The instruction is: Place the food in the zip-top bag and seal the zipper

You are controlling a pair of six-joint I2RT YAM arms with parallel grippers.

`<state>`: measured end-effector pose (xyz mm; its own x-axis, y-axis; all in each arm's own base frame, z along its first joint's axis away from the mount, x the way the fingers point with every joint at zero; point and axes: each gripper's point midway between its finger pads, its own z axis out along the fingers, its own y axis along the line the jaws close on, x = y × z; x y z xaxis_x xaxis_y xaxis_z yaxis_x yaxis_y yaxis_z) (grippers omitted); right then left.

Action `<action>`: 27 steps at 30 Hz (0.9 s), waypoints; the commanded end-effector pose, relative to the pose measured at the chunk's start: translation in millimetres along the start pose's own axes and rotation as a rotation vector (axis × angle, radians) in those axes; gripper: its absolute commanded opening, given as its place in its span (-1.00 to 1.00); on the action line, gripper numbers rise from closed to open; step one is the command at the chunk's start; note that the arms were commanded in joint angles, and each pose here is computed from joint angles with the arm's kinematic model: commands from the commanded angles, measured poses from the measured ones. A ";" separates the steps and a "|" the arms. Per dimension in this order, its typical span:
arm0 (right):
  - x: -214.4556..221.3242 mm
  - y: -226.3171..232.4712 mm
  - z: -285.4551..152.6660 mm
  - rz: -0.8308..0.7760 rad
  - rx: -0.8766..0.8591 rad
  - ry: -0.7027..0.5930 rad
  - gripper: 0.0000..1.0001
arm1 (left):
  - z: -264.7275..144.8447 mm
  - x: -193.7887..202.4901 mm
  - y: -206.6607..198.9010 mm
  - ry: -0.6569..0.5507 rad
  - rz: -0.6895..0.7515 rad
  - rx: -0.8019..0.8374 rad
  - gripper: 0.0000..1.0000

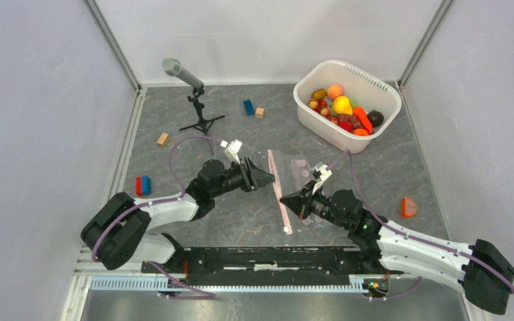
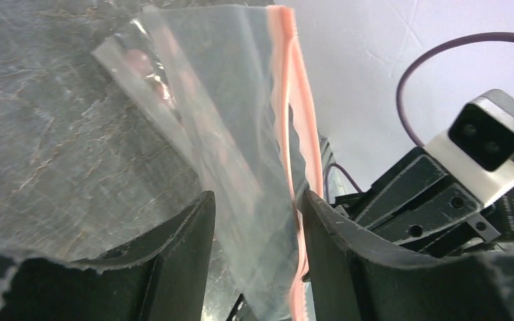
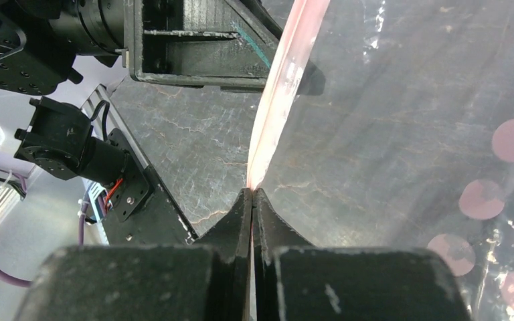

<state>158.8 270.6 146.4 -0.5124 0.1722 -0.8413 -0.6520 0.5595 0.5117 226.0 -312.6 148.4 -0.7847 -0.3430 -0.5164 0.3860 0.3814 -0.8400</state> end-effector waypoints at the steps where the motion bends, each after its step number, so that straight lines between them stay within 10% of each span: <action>1: -6.9 3.8 1.3 -0.014 -0.023 -0.043 -1.00 | 1.6 1.9 -31.7 0.023 -0.015 0.140 0.14; 17: -0.1 -3.0 2.3 -0.012 0.011 -0.013 -1.00 | -0.1 17.7 -29.6 0.068 0.039 0.112 -0.89; 22: -8.4 -8.4 2.9 -0.041 0.082 0.017 -0.14 | -5.0 14.9 -21.8 0.071 0.062 0.011 -0.95; 27: -25.8 -4.7 4.7 -0.115 0.142 0.053 0.14 | -9.3 5.2 -21.0 0.055 0.071 -0.130 -0.95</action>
<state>168.1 263.8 136.5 -0.5254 0.0907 -0.8460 -0.6113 0.6514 0.4494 199.0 -318.8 151.7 -0.8225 -0.2612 -0.5052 0.3800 0.4087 -0.8298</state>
